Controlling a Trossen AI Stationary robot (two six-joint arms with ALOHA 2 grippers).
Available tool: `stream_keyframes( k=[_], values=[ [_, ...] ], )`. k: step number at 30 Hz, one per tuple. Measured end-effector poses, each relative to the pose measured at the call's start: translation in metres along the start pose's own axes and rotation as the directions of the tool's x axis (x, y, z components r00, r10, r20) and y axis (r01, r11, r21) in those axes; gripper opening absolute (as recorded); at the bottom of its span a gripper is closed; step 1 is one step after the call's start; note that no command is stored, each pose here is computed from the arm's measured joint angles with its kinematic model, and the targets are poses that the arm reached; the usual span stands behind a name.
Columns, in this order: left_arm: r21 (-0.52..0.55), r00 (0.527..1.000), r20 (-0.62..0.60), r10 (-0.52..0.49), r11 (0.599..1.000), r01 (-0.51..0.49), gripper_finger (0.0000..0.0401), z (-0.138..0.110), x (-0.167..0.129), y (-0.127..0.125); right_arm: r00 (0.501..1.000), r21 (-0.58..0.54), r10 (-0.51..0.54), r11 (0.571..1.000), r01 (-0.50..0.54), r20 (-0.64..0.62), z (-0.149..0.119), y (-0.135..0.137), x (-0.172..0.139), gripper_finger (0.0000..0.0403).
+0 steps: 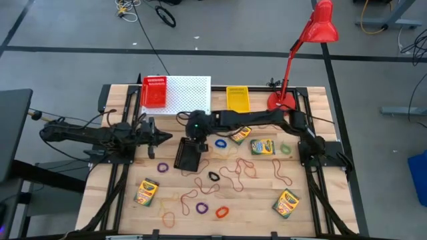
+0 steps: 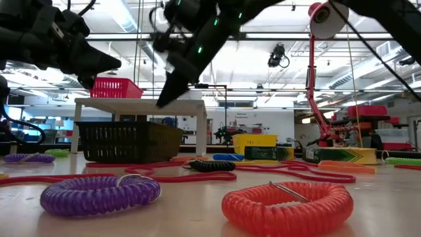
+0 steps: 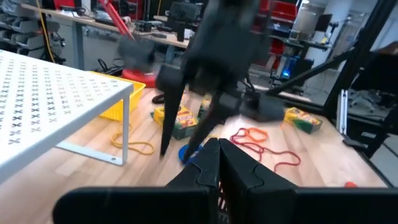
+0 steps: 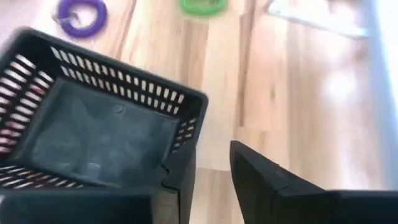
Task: Pick & Place Office Desk Supplies
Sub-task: Put the black bin on the shelf
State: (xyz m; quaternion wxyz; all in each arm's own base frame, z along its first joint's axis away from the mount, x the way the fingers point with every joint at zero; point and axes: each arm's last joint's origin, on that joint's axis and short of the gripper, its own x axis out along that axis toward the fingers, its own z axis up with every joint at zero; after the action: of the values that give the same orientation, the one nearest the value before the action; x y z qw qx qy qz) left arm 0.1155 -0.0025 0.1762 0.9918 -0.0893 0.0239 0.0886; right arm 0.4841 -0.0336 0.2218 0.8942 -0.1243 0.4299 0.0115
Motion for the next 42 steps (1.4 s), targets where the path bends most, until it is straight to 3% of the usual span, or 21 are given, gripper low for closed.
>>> stream_keyframes(
  k=[4, 10, 20, 27, 30, 34, 42],
  values=[
    [0.031, 1.000, -0.016, 0.002, 1.000, -0.001, 0.0009, -0.002, 0.001, 0.000, 0.999, -0.027, -0.005, 1.000, 0.003, -0.048, 0.006, 0.010, -0.039, 0.0096],
    [-0.018, 0.998, -0.018, -0.064, 0.998, 0.063, 0.0009, -0.001, 0.004, -0.003, 0.998, -0.071, 0.041, 0.996, -0.044, -0.045, -0.001, 0.035, -0.057, 0.0010],
    [-0.070, 0.990, -0.133, -0.050, 0.997, 0.041, 0.0009, -0.009, 0.012, -0.004, 0.962, 0.100, 0.023, 0.994, -0.052, 0.274, -0.077, 0.079, -0.066, 0.0006],
    [-0.059, 0.965, -0.261, -0.017, 0.998, 0.002, 0.0006, 0.013, 0.028, -0.016, 0.862, 0.268, -0.154, 0.963, 0.022, 0.482, -0.139, 0.095, -0.084, 0.0004],
    [-0.023, 0.937, -0.350, 0.009, 1.000, -0.018, 0.0008, 0.025, 0.039, -0.024, 0.835, 0.314, -0.184, 0.949, 0.014, 0.518, -0.160, 0.097, -0.086, 0.0005],
    [0.018, 0.863, -0.504, 0.027, 1.000, -0.021, 0.0020, 0.039, 0.054, -0.040, 0.832, 0.339, -0.187, 0.941, -0.001, 0.523, -0.177, 0.099, -0.085, 0.0007],
    [0.079, 0.758, -0.652, 0.027, 0.996, 0.033, 0.0063, 0.050, 0.095, -0.080, 0.837, 0.338, -0.189, 0.941, 0.005, 0.514, -0.183, 0.101, -0.084, 0.0005]
  ],
)
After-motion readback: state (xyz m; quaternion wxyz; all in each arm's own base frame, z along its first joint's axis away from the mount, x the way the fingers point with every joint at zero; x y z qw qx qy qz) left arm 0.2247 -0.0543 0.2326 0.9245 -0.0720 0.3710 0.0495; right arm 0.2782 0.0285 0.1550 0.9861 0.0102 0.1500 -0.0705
